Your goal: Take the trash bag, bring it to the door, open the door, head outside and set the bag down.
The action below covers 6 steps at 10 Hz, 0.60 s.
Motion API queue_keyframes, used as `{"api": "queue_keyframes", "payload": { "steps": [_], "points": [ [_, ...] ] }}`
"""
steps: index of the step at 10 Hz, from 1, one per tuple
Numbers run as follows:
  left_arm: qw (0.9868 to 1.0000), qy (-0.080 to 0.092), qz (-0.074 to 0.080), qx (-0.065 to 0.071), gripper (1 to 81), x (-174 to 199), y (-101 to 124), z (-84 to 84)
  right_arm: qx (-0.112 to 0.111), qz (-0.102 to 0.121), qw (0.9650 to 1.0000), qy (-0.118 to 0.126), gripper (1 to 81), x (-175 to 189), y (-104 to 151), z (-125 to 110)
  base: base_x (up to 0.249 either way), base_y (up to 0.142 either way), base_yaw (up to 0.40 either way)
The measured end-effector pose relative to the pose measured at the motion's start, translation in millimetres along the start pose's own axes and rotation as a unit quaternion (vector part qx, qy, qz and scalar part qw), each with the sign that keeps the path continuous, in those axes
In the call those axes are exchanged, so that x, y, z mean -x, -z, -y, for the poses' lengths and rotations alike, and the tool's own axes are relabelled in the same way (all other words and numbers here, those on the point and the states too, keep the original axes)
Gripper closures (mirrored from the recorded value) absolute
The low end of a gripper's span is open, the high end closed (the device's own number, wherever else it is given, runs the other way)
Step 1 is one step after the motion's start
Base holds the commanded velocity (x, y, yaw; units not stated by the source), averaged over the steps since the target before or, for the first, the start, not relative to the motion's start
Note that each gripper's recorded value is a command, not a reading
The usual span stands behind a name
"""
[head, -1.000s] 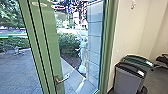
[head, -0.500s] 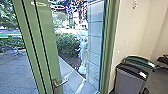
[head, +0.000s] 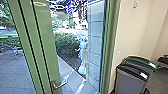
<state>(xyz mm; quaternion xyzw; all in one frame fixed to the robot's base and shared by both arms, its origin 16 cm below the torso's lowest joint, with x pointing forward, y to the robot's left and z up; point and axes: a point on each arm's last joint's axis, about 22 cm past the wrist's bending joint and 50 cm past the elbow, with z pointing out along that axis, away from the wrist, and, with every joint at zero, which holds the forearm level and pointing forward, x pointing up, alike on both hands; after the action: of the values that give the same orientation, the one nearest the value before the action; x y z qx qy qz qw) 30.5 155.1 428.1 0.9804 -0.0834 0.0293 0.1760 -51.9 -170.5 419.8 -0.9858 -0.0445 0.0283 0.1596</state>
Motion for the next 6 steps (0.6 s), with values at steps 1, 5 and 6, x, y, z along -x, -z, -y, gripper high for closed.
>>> {"api": "queue_keyframes", "payload": {
  "steps": [1,5,6],
  "points": [
    [1.0000,0.001,0.002,0.000,81.1,4.0,-0.1,-0.3,0.000,0.002,1.0000,-0.001,1.0,4.3,-0.2,0.3,0.000,0.000,0.000],
    [1.0000,0.001,0.003,0.001,81.1,6.5,-0.3,-1.0,0.000,0.003,1.0000,-0.001,1.0,6.9,-0.3,0.2,0.000,0.000,0.000],
    [1.0000,0.001,0.003,0.001,81.1,6.4,-0.3,-1.0,0.000,-0.001,1.0000,-0.002,1.0,6.7,-0.4,0.1,0.000,0.000,0.000]
  ]
}}
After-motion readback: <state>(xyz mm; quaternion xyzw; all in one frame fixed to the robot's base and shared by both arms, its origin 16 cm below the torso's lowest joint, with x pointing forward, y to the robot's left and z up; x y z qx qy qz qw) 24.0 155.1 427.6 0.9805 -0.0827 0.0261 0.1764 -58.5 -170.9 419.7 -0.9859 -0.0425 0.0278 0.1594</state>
